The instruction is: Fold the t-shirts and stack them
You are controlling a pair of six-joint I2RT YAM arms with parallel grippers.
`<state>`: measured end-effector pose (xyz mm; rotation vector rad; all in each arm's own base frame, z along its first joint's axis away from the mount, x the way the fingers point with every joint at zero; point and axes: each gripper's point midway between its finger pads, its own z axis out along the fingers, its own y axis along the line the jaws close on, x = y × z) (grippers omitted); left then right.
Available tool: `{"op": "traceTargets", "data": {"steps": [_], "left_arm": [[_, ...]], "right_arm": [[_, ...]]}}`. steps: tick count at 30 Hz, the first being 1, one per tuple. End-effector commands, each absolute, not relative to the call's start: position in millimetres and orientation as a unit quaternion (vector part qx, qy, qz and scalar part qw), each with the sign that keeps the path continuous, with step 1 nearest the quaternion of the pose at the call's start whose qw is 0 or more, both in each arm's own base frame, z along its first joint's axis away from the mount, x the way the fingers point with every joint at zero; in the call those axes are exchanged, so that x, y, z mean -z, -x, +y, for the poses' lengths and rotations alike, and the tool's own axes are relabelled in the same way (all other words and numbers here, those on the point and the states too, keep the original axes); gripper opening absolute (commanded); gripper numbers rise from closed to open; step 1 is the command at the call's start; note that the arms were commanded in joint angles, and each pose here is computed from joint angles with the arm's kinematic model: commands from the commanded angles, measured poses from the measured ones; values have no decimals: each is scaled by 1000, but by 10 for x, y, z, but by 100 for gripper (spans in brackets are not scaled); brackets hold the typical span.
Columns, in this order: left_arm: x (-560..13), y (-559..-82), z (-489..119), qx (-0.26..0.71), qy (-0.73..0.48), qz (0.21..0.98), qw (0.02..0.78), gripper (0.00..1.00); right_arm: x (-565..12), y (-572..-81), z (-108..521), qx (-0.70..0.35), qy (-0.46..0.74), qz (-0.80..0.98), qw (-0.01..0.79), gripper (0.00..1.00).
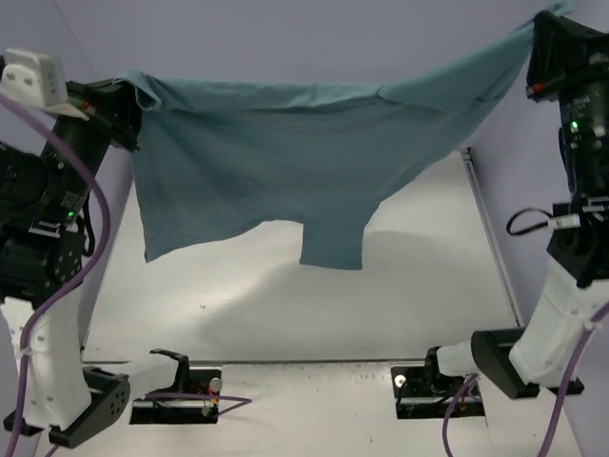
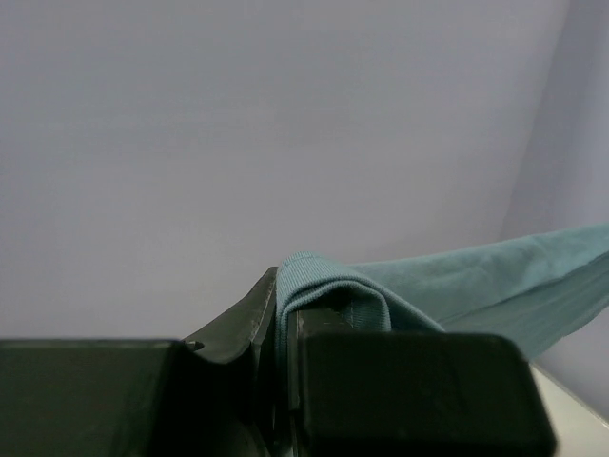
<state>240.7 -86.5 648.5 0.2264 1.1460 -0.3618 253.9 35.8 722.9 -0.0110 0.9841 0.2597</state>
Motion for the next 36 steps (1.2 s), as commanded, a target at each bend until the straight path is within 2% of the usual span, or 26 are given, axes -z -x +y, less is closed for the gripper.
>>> {"op": "traceTargets", "data": {"steps": [1,8,11,15,25,30,34,36], "left_arm": [[-6853,-1767,-911,217,-131,456,853,0],[-6706,-1445,-933,244,-142,455,844,0],[-6688,-1389,-961,255,-148,454,841,0],[-6652,-1428,-979,255,-149,460,837,0],[-6327,-2234,-1053,203,-133,533,810,0],[-6149,-2936,-1171,161,-137,573,792,0],[-6215,-3393,-1251,135,-142,577,793,0],[-6316,-3565,-1285,127,-141,569,800,0]], "right_arm": [[-7662,-1708,284,-100,22,369,924,0],[-7756,-1043,192,-88,14,324,942,0],[-7780,-941,172,-86,11,315,945,0],[-7782,-1039,192,-95,10,320,943,0],[-7497,-2323,471,-143,41,408,901,0],[-7266,-3217,581,-152,51,447,880,0],[-7133,-3812,623,-153,55,457,874,0],[-7188,-3942,607,-150,54,439,884,0]]}}
